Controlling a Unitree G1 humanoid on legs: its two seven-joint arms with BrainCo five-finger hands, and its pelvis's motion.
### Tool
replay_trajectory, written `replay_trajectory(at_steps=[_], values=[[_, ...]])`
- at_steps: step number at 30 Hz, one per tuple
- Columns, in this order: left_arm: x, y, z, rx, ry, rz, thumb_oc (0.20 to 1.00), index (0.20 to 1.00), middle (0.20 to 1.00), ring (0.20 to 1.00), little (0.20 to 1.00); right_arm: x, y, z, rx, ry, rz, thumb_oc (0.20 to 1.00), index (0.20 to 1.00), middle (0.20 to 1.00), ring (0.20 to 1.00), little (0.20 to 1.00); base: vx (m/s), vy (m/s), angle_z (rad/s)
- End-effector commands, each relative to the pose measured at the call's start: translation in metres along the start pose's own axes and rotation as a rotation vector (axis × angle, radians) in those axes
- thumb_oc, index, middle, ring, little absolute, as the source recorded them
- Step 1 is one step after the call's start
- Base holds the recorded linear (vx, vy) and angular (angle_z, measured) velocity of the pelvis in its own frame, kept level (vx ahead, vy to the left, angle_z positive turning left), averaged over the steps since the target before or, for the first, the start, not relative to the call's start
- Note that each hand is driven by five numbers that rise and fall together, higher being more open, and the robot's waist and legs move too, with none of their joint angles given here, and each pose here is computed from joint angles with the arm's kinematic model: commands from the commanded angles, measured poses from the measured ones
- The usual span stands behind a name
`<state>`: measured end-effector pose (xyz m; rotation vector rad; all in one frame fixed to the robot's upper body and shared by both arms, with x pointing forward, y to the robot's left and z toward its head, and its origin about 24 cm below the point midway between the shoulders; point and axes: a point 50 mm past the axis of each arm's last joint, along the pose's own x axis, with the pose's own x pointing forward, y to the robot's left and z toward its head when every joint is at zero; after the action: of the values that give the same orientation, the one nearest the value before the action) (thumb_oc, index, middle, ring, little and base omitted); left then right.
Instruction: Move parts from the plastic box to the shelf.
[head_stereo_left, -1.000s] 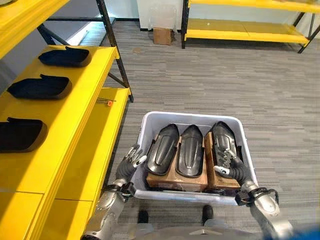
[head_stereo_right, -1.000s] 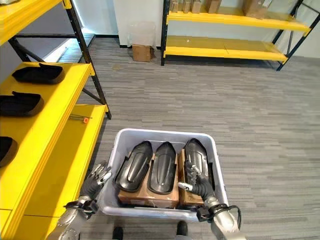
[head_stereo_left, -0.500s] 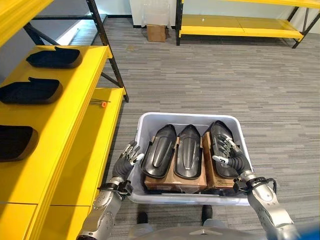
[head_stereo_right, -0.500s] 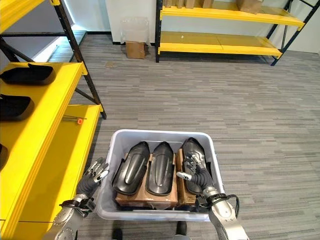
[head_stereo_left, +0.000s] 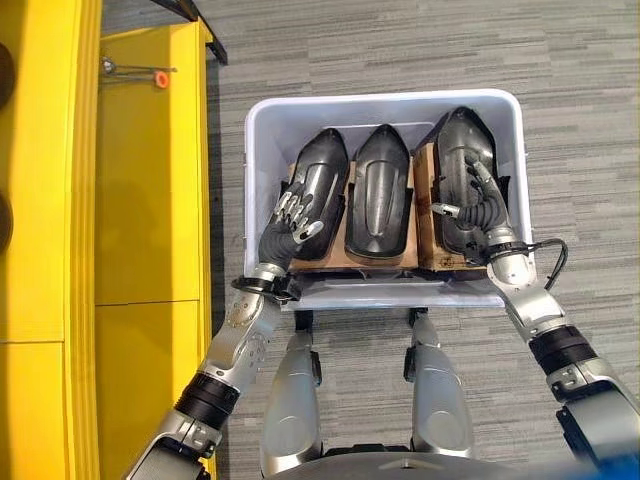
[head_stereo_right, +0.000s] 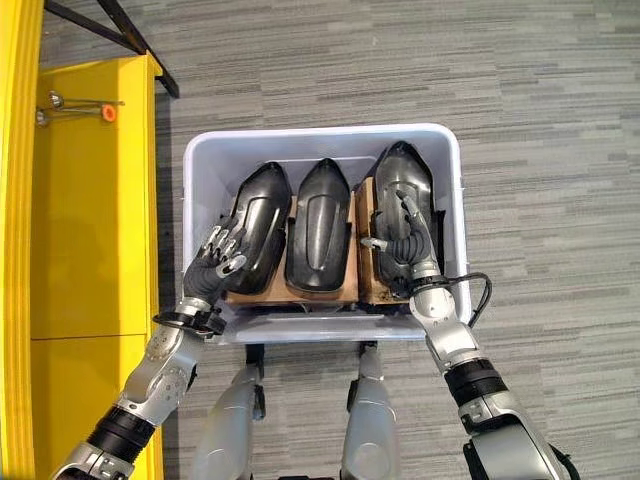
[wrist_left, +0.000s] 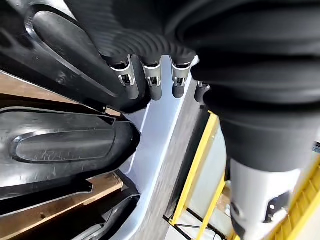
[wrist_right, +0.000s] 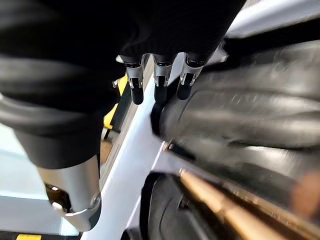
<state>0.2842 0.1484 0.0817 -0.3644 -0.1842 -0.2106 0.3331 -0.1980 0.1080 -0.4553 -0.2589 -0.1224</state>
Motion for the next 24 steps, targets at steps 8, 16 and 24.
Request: replay_trajectory(at_steps=[8, 16, 24], values=[[-0.001, 0.000, 0.007, -0.030, -0.090, 0.043, 1.000, 1.000, 1.000, 1.000, 1.000, 0.011, -0.028, 0.008, -0.105, -0.063, -0.167, 1.000, 1.000, 1.000, 1.000, 1.000, -0.03, -0.012, 0.01], [-0.002, 0.002, 0.007, -0.015, -0.092, 0.053, 1.000, 1.000, 1.000, 1.000, 1.000, -0.006, -0.047, 0.013, -0.117, -0.115, -0.267, 1.000, 1.000, 1.000, 1.000, 1.000, 0.00, 0.000, 0.00], [-0.004, 0.004, 0.009, 0.007, -0.099, 0.054, 1.000, 1.000, 1.000, 1.000, 1.000, -0.017, -0.052, 0.013, -0.099, -0.135, -0.292, 1.000, 1.000, 1.000, 1.000, 1.000, 0.00, 0.000, 0.00]])
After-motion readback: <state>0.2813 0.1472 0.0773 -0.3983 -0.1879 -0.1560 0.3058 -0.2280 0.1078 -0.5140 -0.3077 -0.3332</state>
